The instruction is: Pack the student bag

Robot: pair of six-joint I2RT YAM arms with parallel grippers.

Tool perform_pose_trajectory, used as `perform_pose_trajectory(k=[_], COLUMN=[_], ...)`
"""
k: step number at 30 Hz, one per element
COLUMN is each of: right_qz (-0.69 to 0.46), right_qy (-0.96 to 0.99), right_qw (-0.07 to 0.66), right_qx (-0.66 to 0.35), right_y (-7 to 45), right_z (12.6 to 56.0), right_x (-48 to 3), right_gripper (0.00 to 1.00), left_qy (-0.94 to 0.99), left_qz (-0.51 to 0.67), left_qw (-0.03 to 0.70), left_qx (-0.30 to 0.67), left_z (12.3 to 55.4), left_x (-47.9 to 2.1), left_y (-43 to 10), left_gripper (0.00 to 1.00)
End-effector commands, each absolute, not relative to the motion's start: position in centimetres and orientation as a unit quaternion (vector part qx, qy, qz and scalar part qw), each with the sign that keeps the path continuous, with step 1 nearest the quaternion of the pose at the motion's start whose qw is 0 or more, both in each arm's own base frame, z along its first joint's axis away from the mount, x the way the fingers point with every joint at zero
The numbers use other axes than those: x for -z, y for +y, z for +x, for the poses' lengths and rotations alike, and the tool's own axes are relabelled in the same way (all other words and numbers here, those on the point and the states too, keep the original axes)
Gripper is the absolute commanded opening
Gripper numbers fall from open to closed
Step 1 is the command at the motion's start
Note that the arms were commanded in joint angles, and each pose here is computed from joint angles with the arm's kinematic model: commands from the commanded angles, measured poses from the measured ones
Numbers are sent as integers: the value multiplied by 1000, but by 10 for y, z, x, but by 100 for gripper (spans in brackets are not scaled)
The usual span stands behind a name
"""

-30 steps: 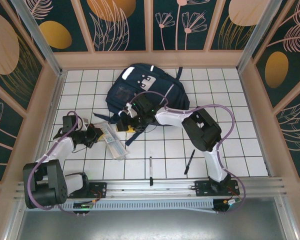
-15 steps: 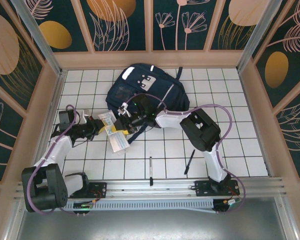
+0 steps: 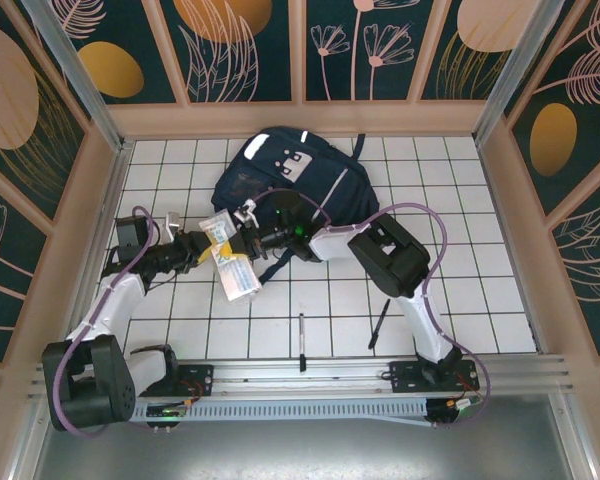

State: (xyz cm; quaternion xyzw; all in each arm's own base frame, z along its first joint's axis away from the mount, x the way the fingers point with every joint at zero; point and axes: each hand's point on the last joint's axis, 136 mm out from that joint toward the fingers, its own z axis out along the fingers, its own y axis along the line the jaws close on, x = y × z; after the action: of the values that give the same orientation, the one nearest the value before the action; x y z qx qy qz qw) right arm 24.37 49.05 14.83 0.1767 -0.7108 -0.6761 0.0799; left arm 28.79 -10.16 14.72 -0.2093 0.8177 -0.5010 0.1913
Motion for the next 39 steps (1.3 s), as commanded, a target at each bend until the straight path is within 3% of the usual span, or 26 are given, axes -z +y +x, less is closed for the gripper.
perform_pose_trajectory(k=[1,4,7,10,16,21,27,31,33,39], right_qz=[164,117,96,70,-44,-147,-256,-282,-274,-253], right_qy=[-702,-755,-839,-884,-895,-880,-857,-844,-844,-854], right_qw=[14,-45,-128,-192,-287,-361,-388,-398,-399,-392], right_qx=[693,644,521,422,339,272,222,223,230,228], right_y=[473,432,381,323,201,108,21,2,4,9], right_z=[262,291,321,346,379,382,362,348,344,338], right_x=[-177,-164,-144,-141,-172,-197,-199,-198,-197,-195], right_gripper=[0,0,0,0,0,0,0,0,0,0], left_qy=[821,852,871,859,853,859,863,883,898,925], left_qz=[-176,-144,-105,-58,84,189,273,284,263,221], left_qw=[221,285,344,389,443,428,387,347,333,299], left_qx=[495,415,335,328,263,210,175,141,120,76], left_z=[294,307,323,337,365,389,406,418,427,439], left_x=[-172,-190,-214,-242,-269,-252,-206,-165,-144,-100], left_y=[-102,-86,-84,-112,-190,-268,-359,-385,-389,-389], left_gripper=[44,55,57,57,58,61,69,72,79,80])
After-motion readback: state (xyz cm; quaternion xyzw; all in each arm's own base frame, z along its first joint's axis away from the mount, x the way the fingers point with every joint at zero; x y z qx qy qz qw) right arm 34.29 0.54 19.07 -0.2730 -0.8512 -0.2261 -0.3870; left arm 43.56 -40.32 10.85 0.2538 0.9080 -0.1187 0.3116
